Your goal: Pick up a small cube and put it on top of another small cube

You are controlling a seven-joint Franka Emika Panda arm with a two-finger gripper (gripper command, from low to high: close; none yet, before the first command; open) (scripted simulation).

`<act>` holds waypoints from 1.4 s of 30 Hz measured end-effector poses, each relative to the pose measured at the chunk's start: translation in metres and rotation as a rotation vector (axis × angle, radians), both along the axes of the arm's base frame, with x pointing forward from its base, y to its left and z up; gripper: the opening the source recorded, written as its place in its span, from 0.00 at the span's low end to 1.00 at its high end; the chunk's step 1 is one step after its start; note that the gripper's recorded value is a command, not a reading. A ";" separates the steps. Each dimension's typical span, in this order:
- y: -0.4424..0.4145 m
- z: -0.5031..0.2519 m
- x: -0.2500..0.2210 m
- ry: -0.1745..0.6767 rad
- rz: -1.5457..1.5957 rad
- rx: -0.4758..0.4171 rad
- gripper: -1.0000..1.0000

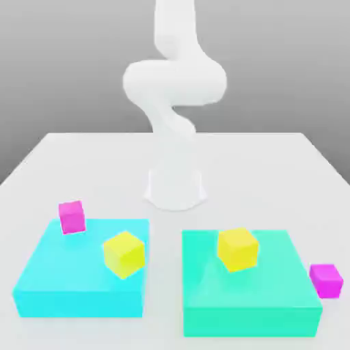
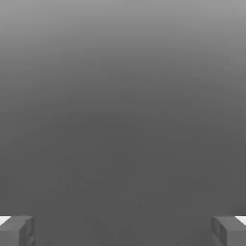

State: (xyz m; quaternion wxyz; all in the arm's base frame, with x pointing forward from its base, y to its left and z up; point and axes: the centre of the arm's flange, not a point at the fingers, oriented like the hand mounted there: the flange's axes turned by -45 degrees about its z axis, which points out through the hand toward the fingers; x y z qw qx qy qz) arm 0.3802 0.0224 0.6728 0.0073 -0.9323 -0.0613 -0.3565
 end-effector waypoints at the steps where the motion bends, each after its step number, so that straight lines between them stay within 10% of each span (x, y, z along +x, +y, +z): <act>1: 0.011 -0.017 0.013 0.029 0.056 -0.020 0.50; 12: 0.151 -0.217 0.074 0.285 0.643 -0.242 0.50; 30: 0.279 -0.531 -0.023 0.543 1.393 -0.581 0.50; 31: 0.279 -0.541 -0.024 0.543 1.393 -0.581 0.00; 42: 0.279 -0.501 -0.023 0.545 1.394 -0.582 0.00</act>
